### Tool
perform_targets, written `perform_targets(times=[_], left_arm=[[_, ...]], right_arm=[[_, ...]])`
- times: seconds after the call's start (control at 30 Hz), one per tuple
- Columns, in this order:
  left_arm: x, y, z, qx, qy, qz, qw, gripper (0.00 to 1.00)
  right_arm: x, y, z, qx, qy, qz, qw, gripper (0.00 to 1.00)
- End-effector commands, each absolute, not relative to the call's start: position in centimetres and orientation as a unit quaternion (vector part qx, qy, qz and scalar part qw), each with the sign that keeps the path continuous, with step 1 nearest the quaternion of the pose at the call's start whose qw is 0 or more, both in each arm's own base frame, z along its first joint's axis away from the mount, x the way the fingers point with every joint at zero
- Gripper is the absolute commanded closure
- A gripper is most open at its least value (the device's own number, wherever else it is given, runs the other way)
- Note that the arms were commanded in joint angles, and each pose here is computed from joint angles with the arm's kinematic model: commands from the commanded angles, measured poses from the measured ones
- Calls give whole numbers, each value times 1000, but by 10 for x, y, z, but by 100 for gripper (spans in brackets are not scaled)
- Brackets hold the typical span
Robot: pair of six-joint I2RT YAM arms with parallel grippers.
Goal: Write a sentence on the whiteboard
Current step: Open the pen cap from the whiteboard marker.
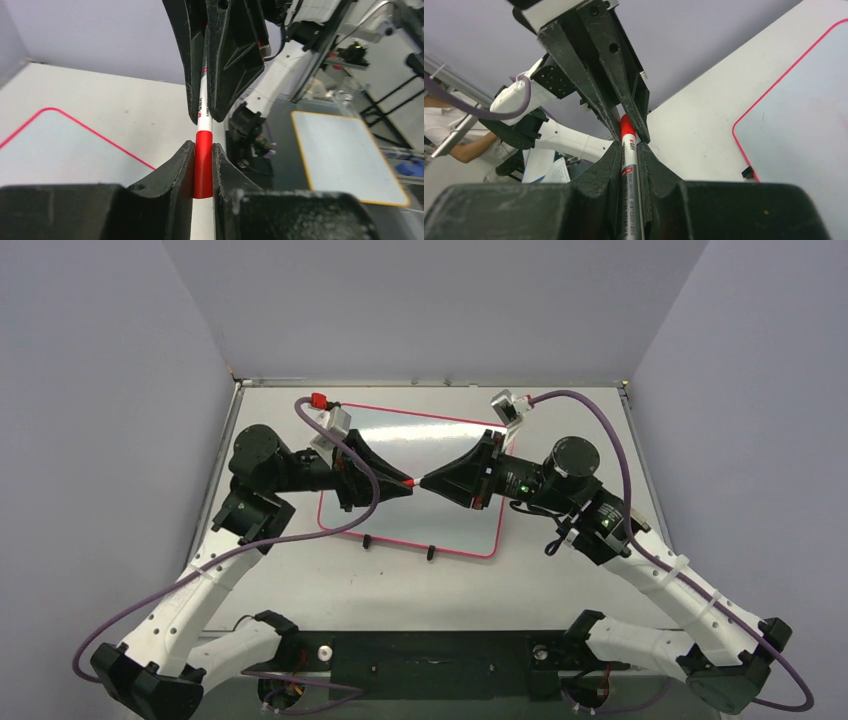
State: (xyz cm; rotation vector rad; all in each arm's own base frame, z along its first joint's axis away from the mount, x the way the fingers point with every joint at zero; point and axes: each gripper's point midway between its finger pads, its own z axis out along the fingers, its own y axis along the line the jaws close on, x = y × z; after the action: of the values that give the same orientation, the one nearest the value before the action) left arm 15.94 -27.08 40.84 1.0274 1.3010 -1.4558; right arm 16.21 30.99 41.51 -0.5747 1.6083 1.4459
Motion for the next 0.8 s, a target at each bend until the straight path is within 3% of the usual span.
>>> perform_targets(times=[0.0, 0.33, 0.63, 0.77], left_arm=[[179, -262, 393, 417, 536, -497, 540, 100], [213, -242, 359, 406, 559, -349, 634, 100], [223, -232, 344, 388, 584, -313, 640, 100], [243, -214, 341, 322, 631, -279, 649, 100]], right_arm=[[186, 305, 413, -168, 666, 579, 439, 100], [208, 290, 390, -108, 703, 558, 428, 100], [215, 274, 383, -93, 713, 543, 435, 100], [220, 259, 375, -84, 724, 514, 453, 100]])
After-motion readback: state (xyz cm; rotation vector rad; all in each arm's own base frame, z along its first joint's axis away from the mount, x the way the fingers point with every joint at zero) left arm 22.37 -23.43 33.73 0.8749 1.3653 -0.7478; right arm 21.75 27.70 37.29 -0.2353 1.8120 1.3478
